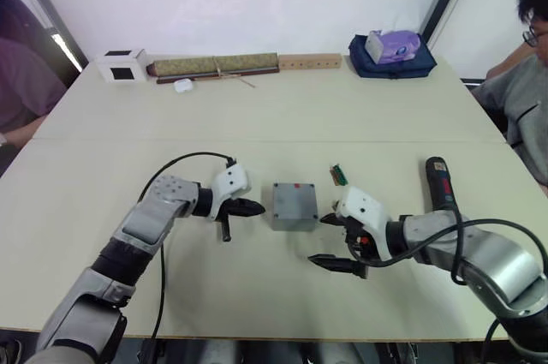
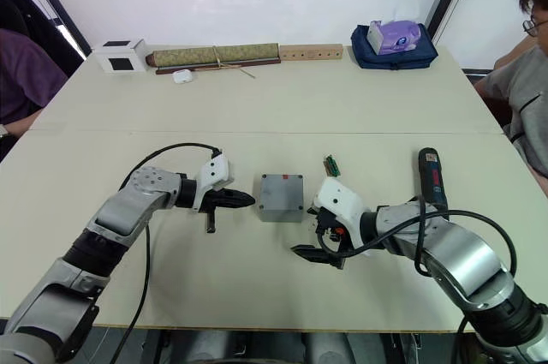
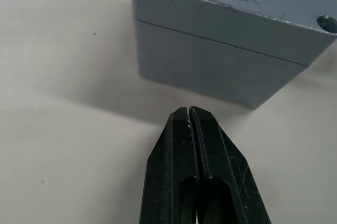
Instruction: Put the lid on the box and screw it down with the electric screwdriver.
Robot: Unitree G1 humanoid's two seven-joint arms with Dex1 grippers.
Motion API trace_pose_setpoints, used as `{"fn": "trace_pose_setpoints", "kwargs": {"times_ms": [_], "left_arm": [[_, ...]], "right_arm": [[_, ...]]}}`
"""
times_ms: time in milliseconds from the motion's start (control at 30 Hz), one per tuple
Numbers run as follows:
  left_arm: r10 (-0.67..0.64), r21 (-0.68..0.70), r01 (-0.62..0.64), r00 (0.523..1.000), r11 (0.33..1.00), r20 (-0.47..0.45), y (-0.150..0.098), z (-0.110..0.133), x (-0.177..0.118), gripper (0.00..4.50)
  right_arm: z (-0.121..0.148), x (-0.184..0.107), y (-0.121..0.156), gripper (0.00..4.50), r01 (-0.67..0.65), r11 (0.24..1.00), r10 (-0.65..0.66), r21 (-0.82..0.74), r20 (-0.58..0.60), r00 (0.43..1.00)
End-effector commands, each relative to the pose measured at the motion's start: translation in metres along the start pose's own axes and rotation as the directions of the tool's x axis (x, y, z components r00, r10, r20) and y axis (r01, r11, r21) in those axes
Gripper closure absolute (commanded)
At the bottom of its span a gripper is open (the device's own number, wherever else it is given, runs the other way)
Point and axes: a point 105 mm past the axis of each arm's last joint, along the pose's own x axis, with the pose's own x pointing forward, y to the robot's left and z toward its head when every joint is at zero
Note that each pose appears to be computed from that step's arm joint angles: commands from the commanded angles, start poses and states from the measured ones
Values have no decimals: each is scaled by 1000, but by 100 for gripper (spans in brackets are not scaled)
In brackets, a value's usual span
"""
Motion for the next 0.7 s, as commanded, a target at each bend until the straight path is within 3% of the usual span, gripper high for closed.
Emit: {"fn": "trace_pose_setpoints", "kwargs": {"times_ms": [33,267,400,700], "left_arm": [[-8,40,7,1000,999,24,-3,9,-1,450],[11,52,-14,999,999,48,8,16,9,450],[104,130,-111,993,985,58,35,30,14,450],[219,108,-221,975,969,30,66,20,-16,450]], "right_arm": [[3,1,3,3,9,1000,-9,-11,13,1000],[5,11,16,3,-47,999,46,16,45,998],[23,16,21,3,-57,997,51,49,123,991],[25,-12,6,3,30,999,-34,41,106,994]]}}
